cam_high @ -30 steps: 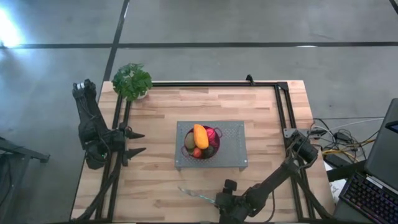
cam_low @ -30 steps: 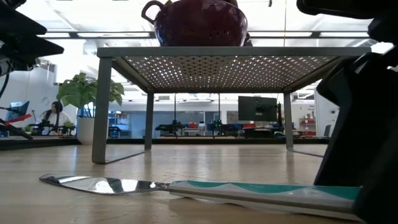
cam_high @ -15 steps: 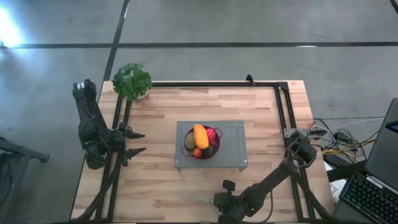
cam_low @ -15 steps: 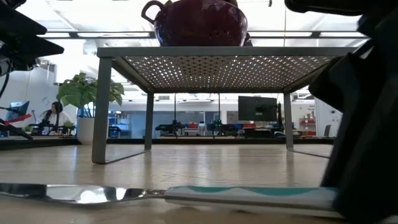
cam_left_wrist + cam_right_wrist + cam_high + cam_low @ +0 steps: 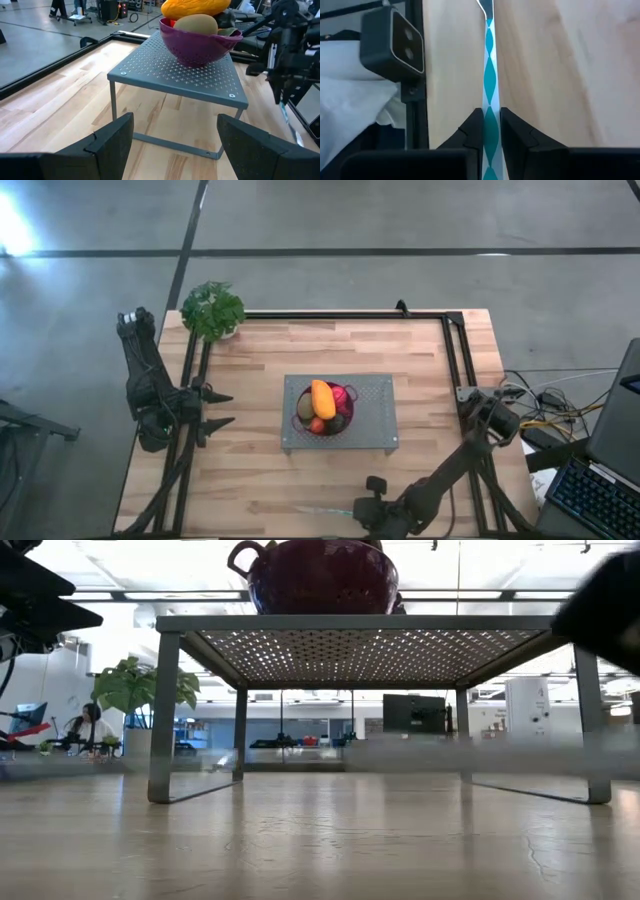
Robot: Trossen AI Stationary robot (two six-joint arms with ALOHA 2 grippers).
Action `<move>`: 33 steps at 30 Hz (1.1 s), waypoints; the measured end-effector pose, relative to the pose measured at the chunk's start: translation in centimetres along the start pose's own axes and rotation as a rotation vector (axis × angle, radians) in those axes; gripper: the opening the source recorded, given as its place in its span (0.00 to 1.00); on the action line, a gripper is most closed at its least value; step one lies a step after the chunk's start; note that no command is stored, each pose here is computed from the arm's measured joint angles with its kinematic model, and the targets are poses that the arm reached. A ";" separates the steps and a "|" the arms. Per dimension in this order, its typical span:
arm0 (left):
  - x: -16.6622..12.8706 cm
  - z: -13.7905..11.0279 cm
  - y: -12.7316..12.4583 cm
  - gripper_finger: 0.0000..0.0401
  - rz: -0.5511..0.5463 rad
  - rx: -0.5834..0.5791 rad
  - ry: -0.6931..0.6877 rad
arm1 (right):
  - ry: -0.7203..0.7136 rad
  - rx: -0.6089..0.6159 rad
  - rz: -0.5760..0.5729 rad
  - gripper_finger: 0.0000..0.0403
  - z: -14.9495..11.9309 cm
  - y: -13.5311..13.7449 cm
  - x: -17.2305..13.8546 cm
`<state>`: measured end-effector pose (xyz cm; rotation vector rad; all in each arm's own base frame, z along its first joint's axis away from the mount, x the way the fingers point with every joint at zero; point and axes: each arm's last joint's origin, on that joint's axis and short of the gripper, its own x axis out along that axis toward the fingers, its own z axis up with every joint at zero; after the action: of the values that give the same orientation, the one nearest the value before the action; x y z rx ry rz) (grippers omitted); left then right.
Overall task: Pick & Place Fruit
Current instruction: Put the white blue table knife on the shelf
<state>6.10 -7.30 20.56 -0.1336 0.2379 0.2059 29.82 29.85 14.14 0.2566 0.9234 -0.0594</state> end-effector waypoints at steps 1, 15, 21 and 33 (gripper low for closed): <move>0.0 0.0 0.0 0.73 0.000 0.000 0.000 | -0.010 -0.002 0.002 0.09 0.2 0.0 -0.5; 0.0 0.0 0.0 0.73 0.000 0.001 0.000 | -0.002 0.080 -0.007 0.09 2.2 -1.4 -11.9; 0.0 0.0 0.0 0.73 0.001 0.002 0.000 | 0.035 0.222 -0.090 0.09 2.6 -4.2 -16.7; 0.0 -0.1 0.0 0.73 0.001 0.002 0.000 | 0.074 0.454 -0.263 0.09 2.7 -8.4 -21.2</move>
<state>6.10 -7.30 20.50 -0.1314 0.2383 0.2068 17.77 19.80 30.87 0.5589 1.0067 -0.5093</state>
